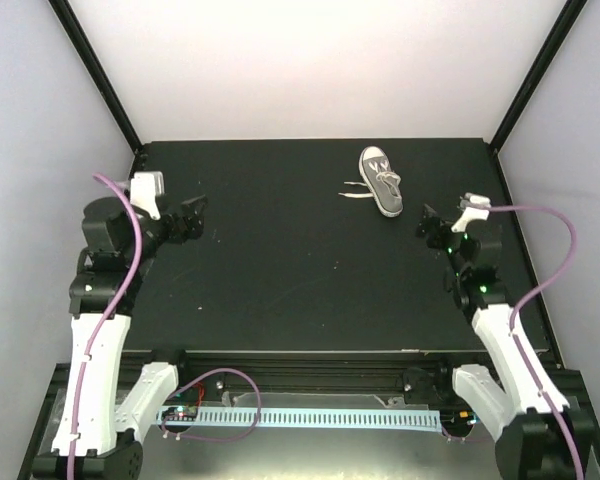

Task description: Tie the shoes

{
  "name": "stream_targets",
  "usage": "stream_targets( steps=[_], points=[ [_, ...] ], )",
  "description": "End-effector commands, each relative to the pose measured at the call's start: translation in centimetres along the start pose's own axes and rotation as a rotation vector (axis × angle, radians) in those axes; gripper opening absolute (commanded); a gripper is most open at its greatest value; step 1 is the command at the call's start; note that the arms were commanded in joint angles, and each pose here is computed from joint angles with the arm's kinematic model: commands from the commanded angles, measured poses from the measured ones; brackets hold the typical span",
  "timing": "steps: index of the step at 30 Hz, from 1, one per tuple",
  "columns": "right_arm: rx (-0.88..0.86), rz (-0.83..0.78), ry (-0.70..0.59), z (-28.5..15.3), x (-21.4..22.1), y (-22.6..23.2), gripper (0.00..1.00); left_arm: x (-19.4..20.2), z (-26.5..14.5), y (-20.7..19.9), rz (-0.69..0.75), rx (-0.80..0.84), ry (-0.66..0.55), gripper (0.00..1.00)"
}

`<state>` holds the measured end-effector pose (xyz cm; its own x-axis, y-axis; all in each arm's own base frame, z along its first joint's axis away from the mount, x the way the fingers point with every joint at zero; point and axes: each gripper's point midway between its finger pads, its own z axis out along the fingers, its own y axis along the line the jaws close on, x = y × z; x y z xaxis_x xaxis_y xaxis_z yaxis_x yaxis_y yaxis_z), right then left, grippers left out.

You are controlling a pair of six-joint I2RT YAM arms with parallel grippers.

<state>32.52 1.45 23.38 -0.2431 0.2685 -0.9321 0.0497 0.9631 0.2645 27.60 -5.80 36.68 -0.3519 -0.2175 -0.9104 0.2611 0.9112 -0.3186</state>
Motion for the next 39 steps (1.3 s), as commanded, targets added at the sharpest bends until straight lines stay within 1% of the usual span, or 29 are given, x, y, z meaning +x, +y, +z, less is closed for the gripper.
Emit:
stream_targets(
  steps=[1,2,4,6,7,8,9,11,17,19,21,27,29,31,32,33,34,35,37,38,39],
  points=[
    [-0.149,-0.024,0.231,2.0,3.0,3.0,1.0,3.1,0.2,4.3,0.028,-0.192,-0.005,0.99],
    [-0.169,-0.018,0.262,2.6,3.5,3.3,1.0,3.8,0.4,4.7,0.038,-0.203,-0.006,0.99],
    [-0.187,-0.01,0.316,3.9,4.5,3.8,1.0,5.8,1.0,4.8,0.065,-0.178,0.036,0.99],
    [-0.19,-0.036,0.362,5.2,5.3,4.1,1.0,7.5,1.8,5.2,0.071,-0.167,0.085,0.99],
    [-0.16,-0.051,0.406,6.2,6.3,3.8,1.0,8.1,2.0,5.6,0.066,-0.183,0.108,0.99],
    [-0.114,-0.071,0.416,7.2,5.9,3.4,1.0,8.4,2.1,6.1,0.061,-0.206,0.129,0.99],
    [-0.083,-0.081,0.465,8.0,7.2,2.9,1.0,8.5,2.2,6.5,0.055,-0.228,0.141,0.99],
    [-0.051,-0.096,0.505,10.1,7.3,2.6,0.99,8.6,2.4,6.9,0.05,-0.244,0.153,0.99],
    [-0.045,-0.127,0.644,15.6,9.9,2.8,0.87,9.5,2.4,8.2,0.052,-0.304,0.169,0.99],
    [-0.043,-0.132,0.68,17.1,10.7,2.8,0.8,9.8,2.6,8.6,0.05,-0.319,0.182,0.99],
    [-0.058,-0.13,0.707,18.3,11.4,3.0,0.76,10.2,2.7,8.9,0.048,-0.332,0.2,0.99],
    [-0.093,-0.12,0.753,20.7,12.9,3.7,0.69,10.6,3.0,9.4,0.044,-0.35,0.221,0.99],
    [-0.108,-0.111,0.766,21.2,13.3,3.9,0.66,10.7,3.2,9.3,0.041,-0.343,0.228,0.99],
    [-0.121,-0.108,0.783,21.5,13.7,4.2,0.65,10.8,3.3,9.3,0.037,-0.336,0.233,0.99],
    [-0.124,-0.108,0.787,21.6,13.7,4.2,0.63,10.9,3.4,9.3,0.037,-0.335,0.237,0.99],
    [-0.123,-0.109,0.791,21.8,13.7,4.2,0.59,11.0,3.4,9.3,0.036,-0.335,0.24,0.99],
    [-0.123,-0.11,0.794,21.9,13.8,4.2,0.49,11.1,3.5,9.3,0.035,-0.336,0.244,0.99],
    [-0.126,-0.108,0.799,22.0,13.8,4.3,0.34,11.1,3.6,9.4,0.034,-0.337,0.245,0.99],
    [-0.137,-0.098,0.802,22.0,13.7,4.5,0.1,11.2,3.7,9.4,0.032,-0.335,0.252,0.99],
    [-0.148,-0.087,0.8,21.9,13.6,4.8,0.03,11.2,3.7,9.4,0.031,-0.334,0.255,0.99],
    [-0.166,-0.076,0.787,21.9,13.2,5.2,0.02,11.1,3.8,9.4,0.033,-0.334,0.255,0.99]
  ],
)
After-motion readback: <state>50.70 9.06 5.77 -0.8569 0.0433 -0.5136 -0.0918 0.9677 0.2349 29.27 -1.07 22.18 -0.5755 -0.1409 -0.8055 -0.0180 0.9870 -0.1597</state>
